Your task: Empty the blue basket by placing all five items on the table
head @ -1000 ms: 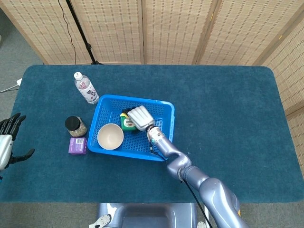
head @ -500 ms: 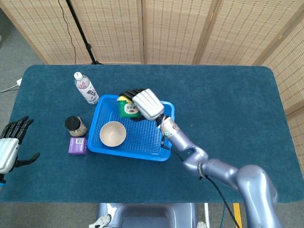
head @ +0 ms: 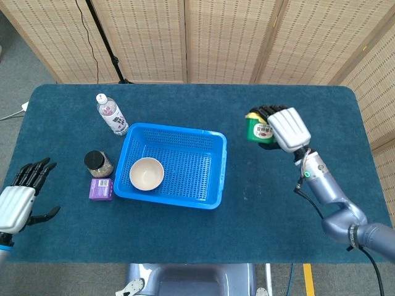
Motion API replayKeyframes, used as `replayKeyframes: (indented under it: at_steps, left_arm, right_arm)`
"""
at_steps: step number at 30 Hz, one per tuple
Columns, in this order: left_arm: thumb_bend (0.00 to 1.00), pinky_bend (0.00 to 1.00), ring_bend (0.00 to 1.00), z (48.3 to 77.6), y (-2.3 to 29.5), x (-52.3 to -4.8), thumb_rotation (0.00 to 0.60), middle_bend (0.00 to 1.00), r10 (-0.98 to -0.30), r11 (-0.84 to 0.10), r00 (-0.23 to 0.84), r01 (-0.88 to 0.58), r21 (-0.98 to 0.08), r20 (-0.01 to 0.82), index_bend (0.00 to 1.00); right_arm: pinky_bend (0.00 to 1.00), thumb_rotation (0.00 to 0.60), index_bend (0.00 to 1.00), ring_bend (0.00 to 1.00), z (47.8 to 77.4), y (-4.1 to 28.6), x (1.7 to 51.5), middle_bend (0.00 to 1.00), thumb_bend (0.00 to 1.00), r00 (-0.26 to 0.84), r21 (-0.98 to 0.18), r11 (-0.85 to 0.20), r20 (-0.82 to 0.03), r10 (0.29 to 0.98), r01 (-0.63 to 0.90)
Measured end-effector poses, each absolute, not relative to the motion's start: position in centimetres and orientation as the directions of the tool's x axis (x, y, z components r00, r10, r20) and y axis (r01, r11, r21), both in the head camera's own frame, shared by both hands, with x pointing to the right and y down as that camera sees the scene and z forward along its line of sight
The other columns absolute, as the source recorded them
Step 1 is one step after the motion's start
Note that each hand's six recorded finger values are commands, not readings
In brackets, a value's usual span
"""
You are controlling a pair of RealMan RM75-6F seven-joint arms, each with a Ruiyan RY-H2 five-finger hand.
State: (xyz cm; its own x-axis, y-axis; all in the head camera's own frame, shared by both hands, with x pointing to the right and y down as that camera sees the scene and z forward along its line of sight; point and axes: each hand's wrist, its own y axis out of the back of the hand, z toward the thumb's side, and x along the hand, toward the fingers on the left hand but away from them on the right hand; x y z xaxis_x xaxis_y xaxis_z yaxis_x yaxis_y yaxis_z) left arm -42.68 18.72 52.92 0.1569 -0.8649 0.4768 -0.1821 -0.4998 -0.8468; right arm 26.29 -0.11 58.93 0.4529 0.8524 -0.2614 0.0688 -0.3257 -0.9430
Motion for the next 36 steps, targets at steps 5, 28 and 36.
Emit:
replayKeyframes:
  at_steps: [5, 28, 36]
  left_arm:
    - [0.21, 0.0, 0.0, 53.0, 18.9, -42.5, 0.6, 0.0, -0.863, -0.503, 0.161, -0.176, -0.846, 0.479, 0.0]
    - [0.21, 0.0, 0.0, 53.3, 18.9, -42.7, 0.6, 0.0, -0.859, -0.51, 0.15, -0.172, -0.843, 0.489, 0.0]
    - [0.21, 0.0, 0.0, 53.5, 18.9, -43.0, 0.6, 0.0, -0.857, -0.514, 0.141, -0.17, -0.841, 0.495, 0.0]
  right_arm:
    - [0.35, 0.6, 0.37, 0.43, 62.0, 1.9, 28.5, 0.46, 0.26, 0.448, -0.918, -0.396, -0.35, 0.823, 0.01]
    - [0.0, 0.6, 0.02, 0.0, 60.2, 2.9, 21.2, 0.0, 0.0, 0.596, -0.852, -0.509, -0.348, 0.724, 0.12]
    - [0.0, 0.6, 0.12, 0.0, 57.5, 3.3, 12.5, 0.07, 0.0, 0.697, -0.792, -0.545, -0.225, 0.681, 0.276]
